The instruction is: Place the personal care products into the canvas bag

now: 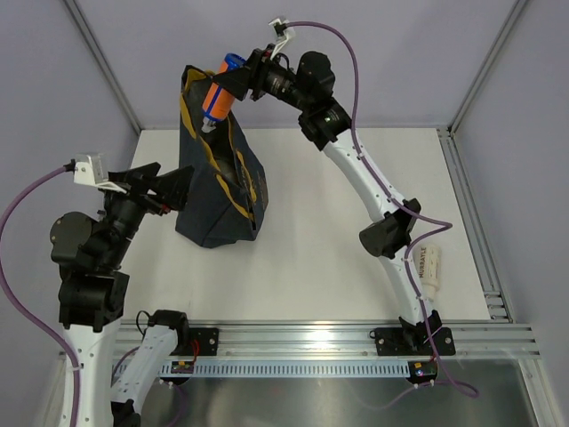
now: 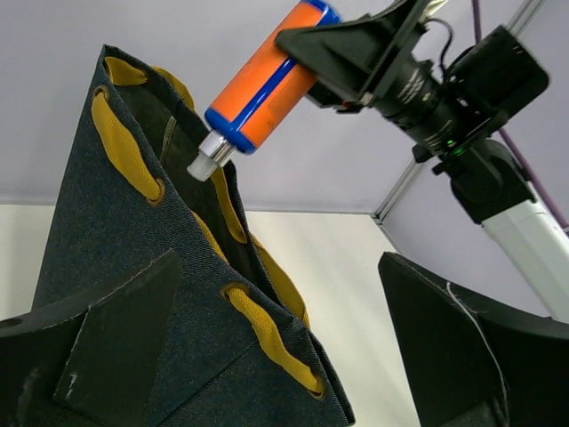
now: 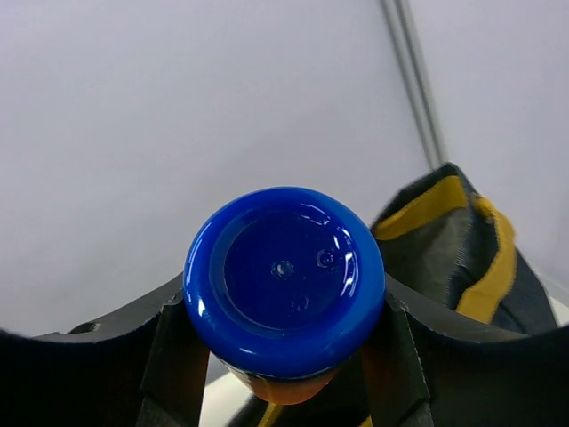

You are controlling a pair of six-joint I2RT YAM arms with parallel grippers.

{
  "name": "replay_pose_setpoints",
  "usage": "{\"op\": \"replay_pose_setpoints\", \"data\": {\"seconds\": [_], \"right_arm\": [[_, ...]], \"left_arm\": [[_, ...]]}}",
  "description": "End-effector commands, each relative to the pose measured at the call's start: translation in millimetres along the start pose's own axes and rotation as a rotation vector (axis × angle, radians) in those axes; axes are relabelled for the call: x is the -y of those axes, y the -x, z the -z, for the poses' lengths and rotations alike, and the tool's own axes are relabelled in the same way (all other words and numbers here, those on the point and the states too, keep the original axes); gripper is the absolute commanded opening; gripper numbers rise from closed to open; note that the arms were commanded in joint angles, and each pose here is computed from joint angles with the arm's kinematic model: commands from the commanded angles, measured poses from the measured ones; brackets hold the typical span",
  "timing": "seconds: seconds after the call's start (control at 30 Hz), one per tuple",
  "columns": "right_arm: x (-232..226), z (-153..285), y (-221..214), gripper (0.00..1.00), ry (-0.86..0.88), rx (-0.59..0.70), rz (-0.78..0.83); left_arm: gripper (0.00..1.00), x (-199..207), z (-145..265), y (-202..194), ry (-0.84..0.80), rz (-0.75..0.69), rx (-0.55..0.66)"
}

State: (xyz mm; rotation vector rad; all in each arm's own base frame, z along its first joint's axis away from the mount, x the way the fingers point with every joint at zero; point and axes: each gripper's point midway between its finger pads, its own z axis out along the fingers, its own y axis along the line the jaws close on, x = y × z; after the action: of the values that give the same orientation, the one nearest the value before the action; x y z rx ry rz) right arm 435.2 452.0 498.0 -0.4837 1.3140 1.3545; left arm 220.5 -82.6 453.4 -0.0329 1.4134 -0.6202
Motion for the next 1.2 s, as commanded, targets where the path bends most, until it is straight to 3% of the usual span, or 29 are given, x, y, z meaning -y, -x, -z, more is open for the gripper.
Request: {"op": "replay_pose_setpoints", "data": {"seconds": [0.0, 0.13, 0.33, 0.4, 0.53, 0.63, 0.67, 0.7, 0.73, 0.8, 0.83, 1.0, 1.17], "right_arm": [[-0.8, -1.4, 42.8, 0.00, -0.029, 0.165, 0.207], [5.4, -7.5, 3.1, 0.00, 0.003, 0.050, 0.303], [3.4, 4.5, -103.6, 0.00, 0.128, -0.281, 0.503], [-1.6, 8.2, -112.6, 0.00, 0.160, -0.314, 0.589], [4.8, 15.5, -144.6, 0.05, 0.153, -0.441, 0.579], [15.1, 19.2, -160.0, 0.20, 0.117, -0.491, 0.534], [14.8, 20.6, -157.8, 0.30, 0.104, -0.492, 0.529], [14.9, 22.1, -157.9, 0.45, 0.093, -0.497, 0.524], [16.3, 23.4, -156.7, 0.72, 0.071, -0.499, 0.523], [11.6, 26.2, -141.5, 0.95, 0.041, -0.486, 0.524], [3.3, 28.8, -127.5, 0.99, 0.033, -0.479, 0.527], [-22.5, 49.2, -63.6, 1.00, -0.004, -0.405, 0.528], [-27.5, 115.0, -9.8, 1.00, -0.047, -0.423, 0.497]], "left_arm": [[0.99, 2.6, 0.9, 9.1, -0.008, 0.001, 0.045], [0.99, 2.0, -2.4, 3.3, -0.018, 0.001, 0.027], [0.99, -1.3, -6.4, -10.7, -0.036, 0.003, 0.012], [0.99, 0.0, -6.0, -12.0, -0.050, -0.004, 0.017], [0.99, -0.2, -6.8, -18.6, -0.068, -0.029, 0.001], [0.99, 1.1, -4.7, -22.2, -0.079, -0.043, -0.015], [0.99, 1.8, -3.4, -22.8, -0.083, -0.047, -0.017], [0.99, 1.4, -2.5, -27.1, -0.087, -0.046, -0.028], [0.99, 2.5, 0.4, -26.8, -0.090, -0.050, -0.023], [0.99, 1.8, 2.8, -31.6, -0.093, -0.049, -0.028], [0.99, 3.0, 5.4, -31.3, -0.098, -0.049, -0.022], [0.99, 7.5, 9.3, -27.3, -0.116, -0.055, 0.000], [0.99, 11.4, 11.2, -26.3, -0.133, -0.071, -0.009]]}}
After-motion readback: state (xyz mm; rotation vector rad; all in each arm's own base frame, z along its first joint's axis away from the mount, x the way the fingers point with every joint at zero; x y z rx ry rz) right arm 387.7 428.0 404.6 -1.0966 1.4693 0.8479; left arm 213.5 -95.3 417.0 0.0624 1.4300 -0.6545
